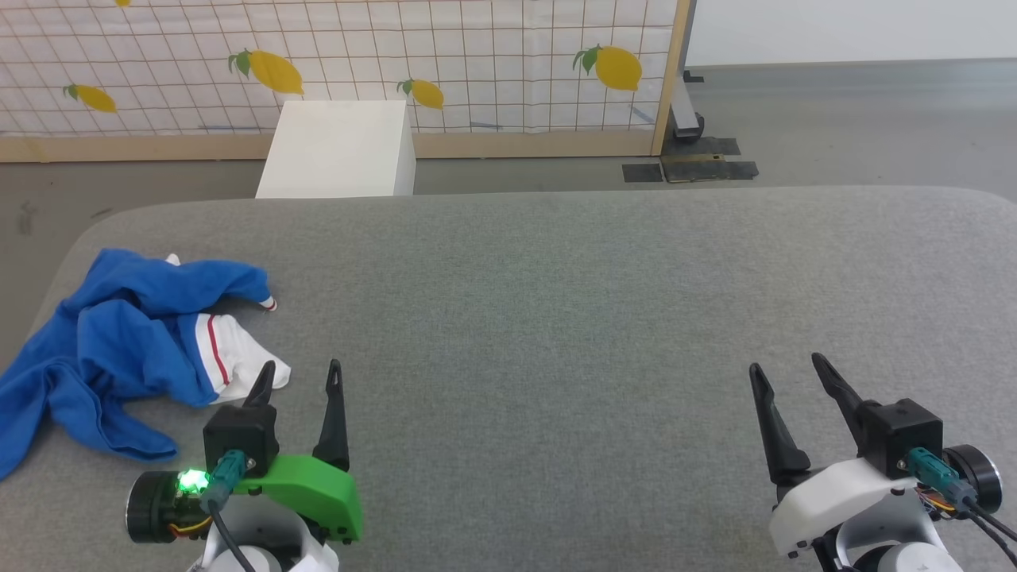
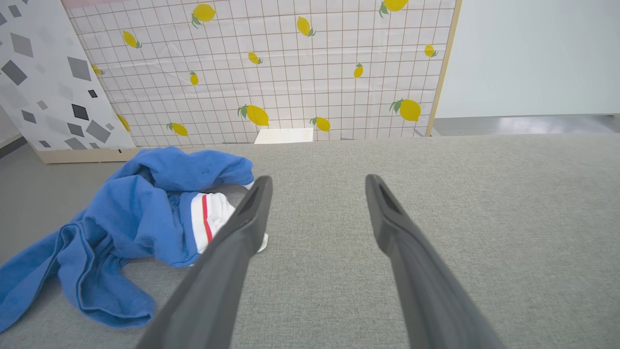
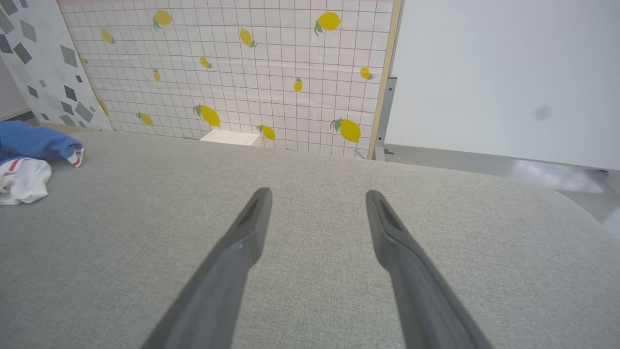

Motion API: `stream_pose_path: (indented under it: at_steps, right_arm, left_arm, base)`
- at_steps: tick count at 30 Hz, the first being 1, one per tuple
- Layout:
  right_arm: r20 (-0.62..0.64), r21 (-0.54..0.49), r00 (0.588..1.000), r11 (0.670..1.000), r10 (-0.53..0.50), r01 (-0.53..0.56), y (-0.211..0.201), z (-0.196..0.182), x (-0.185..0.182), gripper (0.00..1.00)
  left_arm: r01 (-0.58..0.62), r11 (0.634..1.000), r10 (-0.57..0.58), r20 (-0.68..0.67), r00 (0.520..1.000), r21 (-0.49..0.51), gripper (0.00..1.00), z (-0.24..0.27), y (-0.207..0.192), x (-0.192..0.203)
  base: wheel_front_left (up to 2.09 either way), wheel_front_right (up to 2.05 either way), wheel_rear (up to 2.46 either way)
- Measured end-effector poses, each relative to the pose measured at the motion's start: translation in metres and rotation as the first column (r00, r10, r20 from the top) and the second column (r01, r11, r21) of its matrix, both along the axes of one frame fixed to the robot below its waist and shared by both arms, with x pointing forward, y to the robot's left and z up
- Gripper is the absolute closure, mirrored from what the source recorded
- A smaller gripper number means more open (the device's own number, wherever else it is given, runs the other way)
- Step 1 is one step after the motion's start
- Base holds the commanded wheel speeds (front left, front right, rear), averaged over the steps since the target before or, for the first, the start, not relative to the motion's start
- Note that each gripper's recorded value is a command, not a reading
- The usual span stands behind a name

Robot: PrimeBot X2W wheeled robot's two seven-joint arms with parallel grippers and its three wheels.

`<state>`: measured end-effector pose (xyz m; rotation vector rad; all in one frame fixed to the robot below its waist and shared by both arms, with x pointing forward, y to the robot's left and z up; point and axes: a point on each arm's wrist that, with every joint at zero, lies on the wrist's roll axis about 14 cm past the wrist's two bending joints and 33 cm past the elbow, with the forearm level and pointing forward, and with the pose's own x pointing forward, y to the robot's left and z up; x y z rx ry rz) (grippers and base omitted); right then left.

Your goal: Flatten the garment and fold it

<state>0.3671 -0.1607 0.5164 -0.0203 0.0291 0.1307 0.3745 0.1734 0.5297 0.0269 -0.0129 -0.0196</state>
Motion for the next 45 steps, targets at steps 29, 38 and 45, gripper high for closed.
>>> stream_pose_path:
  at_steps: [29, 38, 45]
  right_arm:
    - [0.006, 0.071, 0.992, 0.989, 0.126, -0.126, 0.044, -0.008, 0.012, 0.0]
    - [0.005, 0.097, 0.984, 0.979, 0.178, -0.177, 0.062, -0.011, 0.016, 0.0]
    - [0.005, 0.111, 0.975, 0.969, 0.22, -0.22, 0.078, -0.013, 0.018, 0.0]
  left_arm:
    - [-0.151, 0.988, 0.152, 0.014, 0.988, -0.038, 0.0, -0.005, 0.045, -0.033]
    - [-0.209, 0.977, 0.21, 0.017, 0.978, -0.046, 0.0, -0.008, 0.061, -0.048]
    - [-0.256, 0.965, 0.257, 0.015, 0.966, -0.049, 0.0, -0.011, 0.074, -0.062]
  base:
    - [0.0, 0.0, 0.0]
    - [0.0, 0.0, 0.0]
    - [0.0, 0.0, 0.0]
